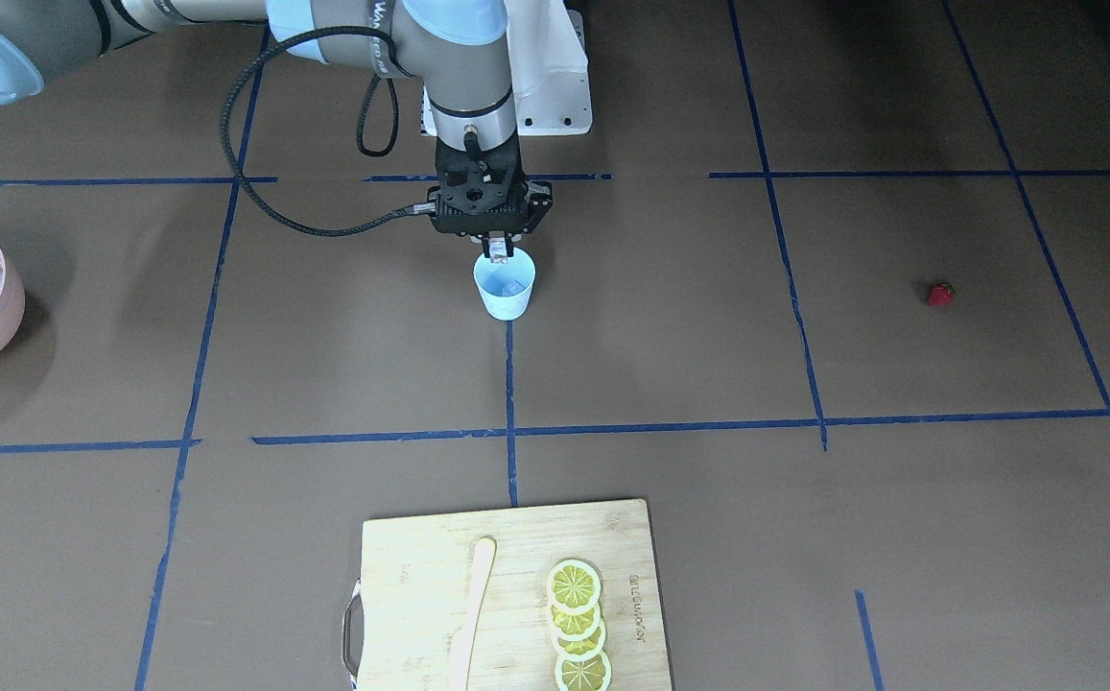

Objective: Put ice and strawberries in cup
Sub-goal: 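Carry the ice cube with the right gripper over the cup, then release the ice cube into the cup and return toward the bowl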

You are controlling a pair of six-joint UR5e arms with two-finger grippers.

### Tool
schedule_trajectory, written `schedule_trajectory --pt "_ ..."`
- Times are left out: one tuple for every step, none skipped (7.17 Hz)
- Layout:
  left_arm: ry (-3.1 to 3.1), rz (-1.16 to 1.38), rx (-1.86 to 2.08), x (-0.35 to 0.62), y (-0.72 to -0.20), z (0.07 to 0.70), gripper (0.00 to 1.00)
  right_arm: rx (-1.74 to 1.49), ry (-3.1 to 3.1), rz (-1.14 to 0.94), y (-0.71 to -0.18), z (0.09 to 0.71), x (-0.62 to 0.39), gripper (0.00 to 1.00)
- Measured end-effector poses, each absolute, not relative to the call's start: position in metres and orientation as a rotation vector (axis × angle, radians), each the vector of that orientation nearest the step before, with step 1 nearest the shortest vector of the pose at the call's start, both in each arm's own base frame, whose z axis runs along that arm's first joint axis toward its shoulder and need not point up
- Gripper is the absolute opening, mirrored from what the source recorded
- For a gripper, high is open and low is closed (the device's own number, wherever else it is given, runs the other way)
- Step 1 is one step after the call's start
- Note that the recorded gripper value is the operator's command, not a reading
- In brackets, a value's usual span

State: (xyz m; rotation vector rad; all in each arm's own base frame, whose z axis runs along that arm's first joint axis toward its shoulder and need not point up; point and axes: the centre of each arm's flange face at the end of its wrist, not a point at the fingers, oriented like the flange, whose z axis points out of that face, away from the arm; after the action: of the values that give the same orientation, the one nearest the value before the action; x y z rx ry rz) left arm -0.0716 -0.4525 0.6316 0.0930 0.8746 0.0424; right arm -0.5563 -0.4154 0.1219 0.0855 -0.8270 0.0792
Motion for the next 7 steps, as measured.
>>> schedule_trajectory --pt "0.875 0.042 0.093 -0.072 -0.453 0.632 1.0 0.079 -0.815 0.079 -0.416 0.125 -0.563 0.99" --pt "0.875 0.043 0.093 -0.072 -0.453 0.632 1.0 0.074 -0.809 0.077 -0.416 0.129 -0.564 0.99" --pt "0.875 0.042 0.093 -0.072 -0.452 0.632 1.0 0.071 -0.81 0.075 -0.415 0.13 -0.564 0.99" --pt "0.875 0.042 0.092 -0.072 -0.452 0.632 1.0 0.07 -0.813 0.073 -0.414 0.129 -0.563 0.99" --pt "0.875 0.043 0.092 -0.072 -0.452 0.633 1.0 0.071 -0.818 0.07 -0.413 0.127 -0.561 0.99" --pt "0.875 0.043 0.091 -0.071 -0.452 0.633 1.0 0.077 -0.825 0.067 -0.412 0.124 -0.552 0.99" --pt "0.875 0.045 0.09 -0.07 -0.453 0.633 1.0 0.093 -0.828 0.062 -0.415 0.126 -0.531 0.99"
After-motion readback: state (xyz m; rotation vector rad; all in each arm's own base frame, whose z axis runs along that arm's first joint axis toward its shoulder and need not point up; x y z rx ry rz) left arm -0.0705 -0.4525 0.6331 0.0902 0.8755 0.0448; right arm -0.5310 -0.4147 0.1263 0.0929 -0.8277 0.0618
